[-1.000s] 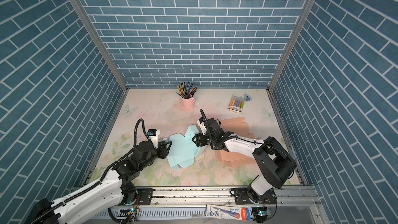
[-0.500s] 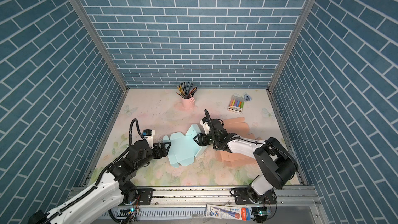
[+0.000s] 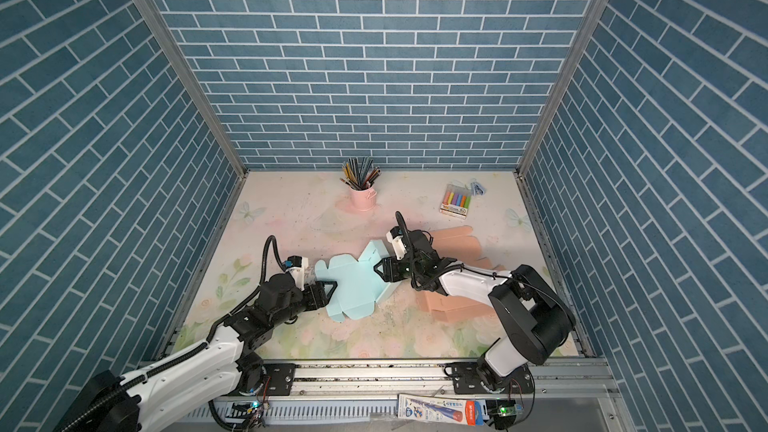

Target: Fold the paper box

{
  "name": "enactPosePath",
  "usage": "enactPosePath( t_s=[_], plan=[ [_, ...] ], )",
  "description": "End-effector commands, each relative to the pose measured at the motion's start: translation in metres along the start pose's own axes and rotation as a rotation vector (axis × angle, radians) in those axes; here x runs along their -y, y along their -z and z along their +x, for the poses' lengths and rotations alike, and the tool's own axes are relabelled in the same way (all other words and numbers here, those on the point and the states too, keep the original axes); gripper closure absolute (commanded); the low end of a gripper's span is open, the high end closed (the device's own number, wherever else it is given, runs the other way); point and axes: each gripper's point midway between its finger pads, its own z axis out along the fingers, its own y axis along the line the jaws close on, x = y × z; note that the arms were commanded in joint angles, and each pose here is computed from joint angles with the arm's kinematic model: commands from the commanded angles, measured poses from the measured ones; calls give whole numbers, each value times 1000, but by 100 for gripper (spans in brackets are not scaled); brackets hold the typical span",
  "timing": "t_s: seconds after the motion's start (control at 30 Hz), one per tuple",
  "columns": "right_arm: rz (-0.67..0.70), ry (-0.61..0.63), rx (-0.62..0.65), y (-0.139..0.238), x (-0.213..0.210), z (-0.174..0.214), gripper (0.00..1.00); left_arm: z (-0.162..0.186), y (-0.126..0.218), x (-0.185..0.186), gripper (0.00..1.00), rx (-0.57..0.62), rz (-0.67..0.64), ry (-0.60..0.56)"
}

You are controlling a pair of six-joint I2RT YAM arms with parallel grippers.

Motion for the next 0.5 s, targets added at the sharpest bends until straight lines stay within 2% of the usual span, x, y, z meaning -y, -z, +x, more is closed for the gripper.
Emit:
enactPosePath(
  t_s=[0.0,0.17,0.3,0.47],
  plan=[
    [-4,-19,7,2,0,0,40,-9,0,9,32,50,58,47],
    [-2,-18,9,2,0,-1,40,-11,1,9,53,79,78,111],
    [-7,-20,12,1,0,-2,40,-10,0,4,55,98,86,172],
    [-12,-24,13,0,-1,-1,40,-11,1,2,62,114,79,187]
  ],
)
